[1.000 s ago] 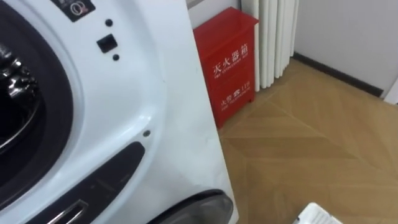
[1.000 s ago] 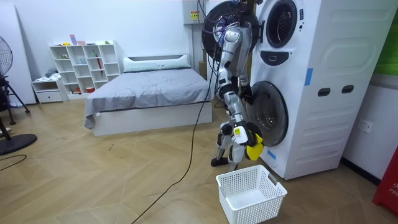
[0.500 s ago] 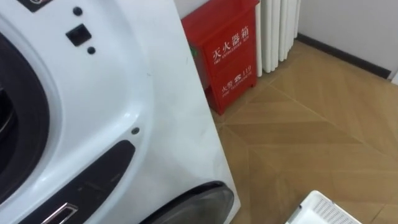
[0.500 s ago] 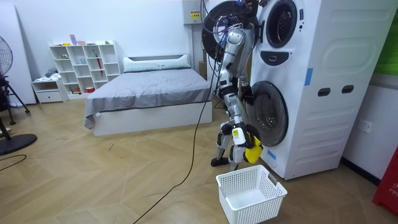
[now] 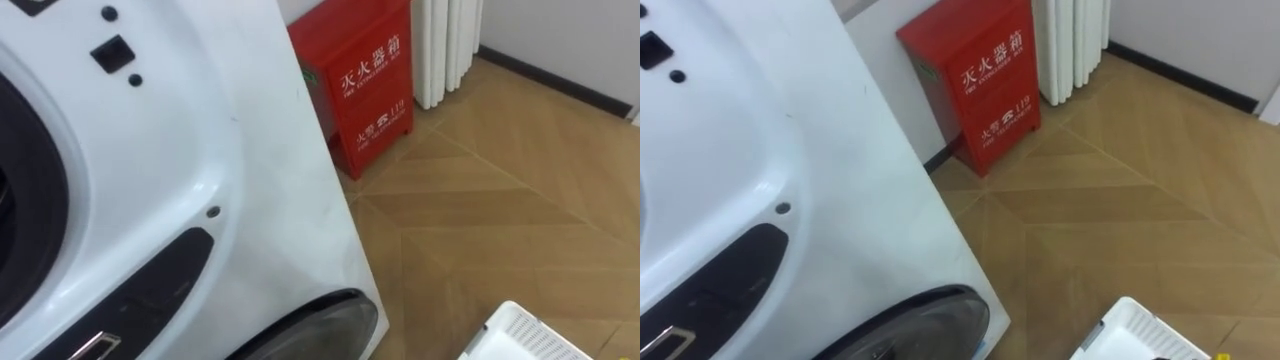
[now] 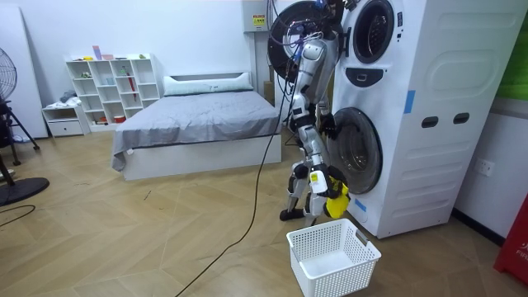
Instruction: Pick clothes from washing machine
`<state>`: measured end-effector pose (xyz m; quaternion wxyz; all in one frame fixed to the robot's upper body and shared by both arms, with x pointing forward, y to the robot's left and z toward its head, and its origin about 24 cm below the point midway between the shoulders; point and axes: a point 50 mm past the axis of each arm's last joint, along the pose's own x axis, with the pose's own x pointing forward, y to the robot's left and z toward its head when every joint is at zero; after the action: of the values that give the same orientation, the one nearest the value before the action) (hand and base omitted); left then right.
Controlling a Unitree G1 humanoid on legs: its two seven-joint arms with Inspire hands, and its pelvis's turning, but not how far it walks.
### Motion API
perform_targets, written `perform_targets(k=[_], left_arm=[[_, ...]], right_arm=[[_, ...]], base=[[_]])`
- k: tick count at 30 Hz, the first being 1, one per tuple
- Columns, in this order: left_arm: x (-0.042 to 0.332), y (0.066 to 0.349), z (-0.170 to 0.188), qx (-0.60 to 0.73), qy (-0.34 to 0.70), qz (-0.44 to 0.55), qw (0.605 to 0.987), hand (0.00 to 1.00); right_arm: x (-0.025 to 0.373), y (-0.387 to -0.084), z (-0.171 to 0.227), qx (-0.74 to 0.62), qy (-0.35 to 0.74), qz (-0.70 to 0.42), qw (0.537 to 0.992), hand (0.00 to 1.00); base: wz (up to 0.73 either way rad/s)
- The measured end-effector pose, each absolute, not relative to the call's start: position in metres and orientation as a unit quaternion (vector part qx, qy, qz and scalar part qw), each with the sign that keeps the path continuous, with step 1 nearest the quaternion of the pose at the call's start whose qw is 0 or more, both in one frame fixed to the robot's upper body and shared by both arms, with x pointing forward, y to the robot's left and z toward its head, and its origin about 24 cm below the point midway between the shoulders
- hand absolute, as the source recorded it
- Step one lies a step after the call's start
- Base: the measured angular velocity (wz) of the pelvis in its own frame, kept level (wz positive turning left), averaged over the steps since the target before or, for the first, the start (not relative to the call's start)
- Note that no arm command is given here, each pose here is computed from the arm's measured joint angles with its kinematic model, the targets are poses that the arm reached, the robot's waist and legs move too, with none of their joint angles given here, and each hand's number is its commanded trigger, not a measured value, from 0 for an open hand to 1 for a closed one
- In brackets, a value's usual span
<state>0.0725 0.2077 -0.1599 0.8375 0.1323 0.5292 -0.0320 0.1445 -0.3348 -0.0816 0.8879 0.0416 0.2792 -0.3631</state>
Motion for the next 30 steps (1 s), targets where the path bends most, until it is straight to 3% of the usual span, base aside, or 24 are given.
perform_targets(k=[30], left_arm=[[0.0777,0.2031,-0.1591,0.119,0.521,-0.030,0.845,0.00]], right_arm=[[0.1437,-0.3366,-0.0789,0.056,0.268,-0.358,0.893,0.00]], base=[[0.03]])
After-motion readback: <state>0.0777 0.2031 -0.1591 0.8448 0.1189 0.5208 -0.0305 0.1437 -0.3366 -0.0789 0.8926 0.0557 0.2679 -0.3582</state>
